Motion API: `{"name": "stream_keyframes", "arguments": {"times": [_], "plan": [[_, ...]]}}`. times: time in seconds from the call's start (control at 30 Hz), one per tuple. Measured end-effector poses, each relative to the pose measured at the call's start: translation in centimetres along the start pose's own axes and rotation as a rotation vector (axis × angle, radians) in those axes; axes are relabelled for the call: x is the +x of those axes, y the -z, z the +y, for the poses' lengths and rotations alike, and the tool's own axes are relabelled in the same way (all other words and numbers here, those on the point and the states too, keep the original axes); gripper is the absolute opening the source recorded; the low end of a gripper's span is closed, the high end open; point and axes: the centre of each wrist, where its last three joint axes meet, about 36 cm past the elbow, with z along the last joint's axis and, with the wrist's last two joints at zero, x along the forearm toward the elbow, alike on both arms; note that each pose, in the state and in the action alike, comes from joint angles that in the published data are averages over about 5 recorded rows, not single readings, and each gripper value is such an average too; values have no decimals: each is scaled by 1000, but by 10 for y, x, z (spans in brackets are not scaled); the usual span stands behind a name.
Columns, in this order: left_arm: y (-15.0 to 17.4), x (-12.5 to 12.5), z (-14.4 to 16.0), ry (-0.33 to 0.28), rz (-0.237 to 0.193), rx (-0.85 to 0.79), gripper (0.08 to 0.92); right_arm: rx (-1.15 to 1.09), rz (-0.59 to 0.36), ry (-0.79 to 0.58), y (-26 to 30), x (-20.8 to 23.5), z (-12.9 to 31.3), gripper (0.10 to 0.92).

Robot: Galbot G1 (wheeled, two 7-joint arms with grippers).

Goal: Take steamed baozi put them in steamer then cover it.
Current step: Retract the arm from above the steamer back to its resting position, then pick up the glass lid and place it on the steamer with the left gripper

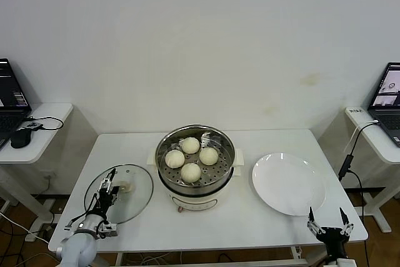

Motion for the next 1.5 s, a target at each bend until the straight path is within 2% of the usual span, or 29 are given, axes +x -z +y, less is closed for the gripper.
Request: {"name": "stream_keyframes", "arguments": {"times": [0.33,0.67,0.87,1.07,1.27,1.5], "plan": [[-5,-6,-3,-31,17,-1,435,5,13,8,-5,1,4,823],[-5,-7,-10,-23,29,28,166,10,19,13,-7,2,6,823],[-5,-2,-11,9,31,38,147,14,20,18,-8,2,7,823],[-9,5,3,55,45,25,147,22,19,26,-8,2,8,823],[-15,18,32,96,68,18,147,31,15,36,-5,1,7,823],[-16,40,82,130,91,16,147,46,10,59,-3,2,9,823]]}}
